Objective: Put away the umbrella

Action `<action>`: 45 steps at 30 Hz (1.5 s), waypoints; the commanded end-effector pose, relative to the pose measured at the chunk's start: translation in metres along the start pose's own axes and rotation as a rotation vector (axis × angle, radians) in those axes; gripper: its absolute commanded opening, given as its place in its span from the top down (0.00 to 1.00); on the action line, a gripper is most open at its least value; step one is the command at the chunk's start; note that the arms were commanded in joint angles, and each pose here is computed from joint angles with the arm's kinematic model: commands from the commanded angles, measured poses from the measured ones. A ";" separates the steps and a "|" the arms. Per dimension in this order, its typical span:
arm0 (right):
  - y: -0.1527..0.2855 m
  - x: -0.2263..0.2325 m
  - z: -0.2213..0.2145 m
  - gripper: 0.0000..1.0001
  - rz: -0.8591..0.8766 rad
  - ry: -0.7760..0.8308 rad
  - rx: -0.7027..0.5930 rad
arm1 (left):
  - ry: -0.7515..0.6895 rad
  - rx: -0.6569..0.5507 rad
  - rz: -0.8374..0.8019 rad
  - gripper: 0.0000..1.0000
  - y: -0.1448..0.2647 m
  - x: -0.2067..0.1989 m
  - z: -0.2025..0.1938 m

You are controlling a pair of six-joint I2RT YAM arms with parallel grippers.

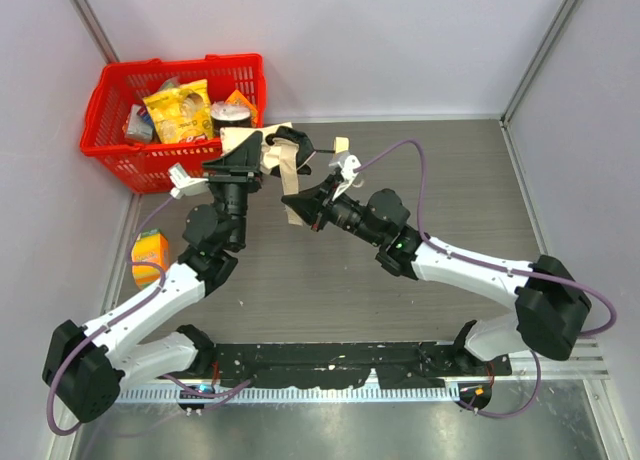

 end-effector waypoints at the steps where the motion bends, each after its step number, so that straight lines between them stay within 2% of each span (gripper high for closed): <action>1: -0.018 0.018 0.010 0.99 0.113 0.049 -0.085 | 0.186 -0.063 -0.094 1.00 -0.009 -0.041 0.020; 5: -0.031 0.011 -0.019 0.99 0.104 0.073 -0.064 | 0.277 -0.029 -0.069 1.00 -0.014 -0.046 0.015; 8: -0.041 0.014 -0.019 0.99 0.129 0.061 -0.072 | 0.368 0.012 -0.070 1.00 -0.018 -0.044 0.007; 13: -0.052 0.011 -0.027 0.99 0.143 0.063 -0.053 | 0.405 0.039 -0.084 1.00 -0.018 -0.051 0.007; 17: -0.047 0.007 -0.045 0.99 0.149 0.056 0.013 | 0.373 0.048 -0.057 1.00 -0.016 -0.053 0.010; 24: -0.020 0.032 -0.081 0.99 0.225 0.009 0.138 | 0.431 0.092 -0.050 1.00 -0.022 -0.052 0.003; 29: -0.008 0.005 -0.119 0.99 0.175 -0.007 0.196 | 0.476 0.118 -0.053 1.00 -0.023 -0.063 0.006; 33: -0.011 -0.019 -0.132 0.99 0.105 0.009 0.197 | 0.567 0.170 -0.027 1.00 -0.021 -0.072 0.008; 38: -0.032 -0.050 -0.126 0.99 0.010 0.140 0.177 | 0.720 0.255 -0.080 1.00 -0.016 -0.094 0.012; 43: -0.030 -0.075 -0.111 0.99 -0.169 0.271 0.036 | 0.740 0.279 -0.106 1.00 -0.010 -0.107 0.020; 45: -0.021 -0.078 -0.108 0.91 -0.219 0.254 0.005 | 0.735 0.284 -0.094 1.00 -0.008 -0.105 0.020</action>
Point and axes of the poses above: each gripper's point midway between its finger pads, its own y axis back along the fingers, its own x axis along the line the jaws close on, z = x × y, the point moved 7 cm from there along y, back along the fingers, and after that the axes turned 13 degrees about -y, right-handed, at the moved point
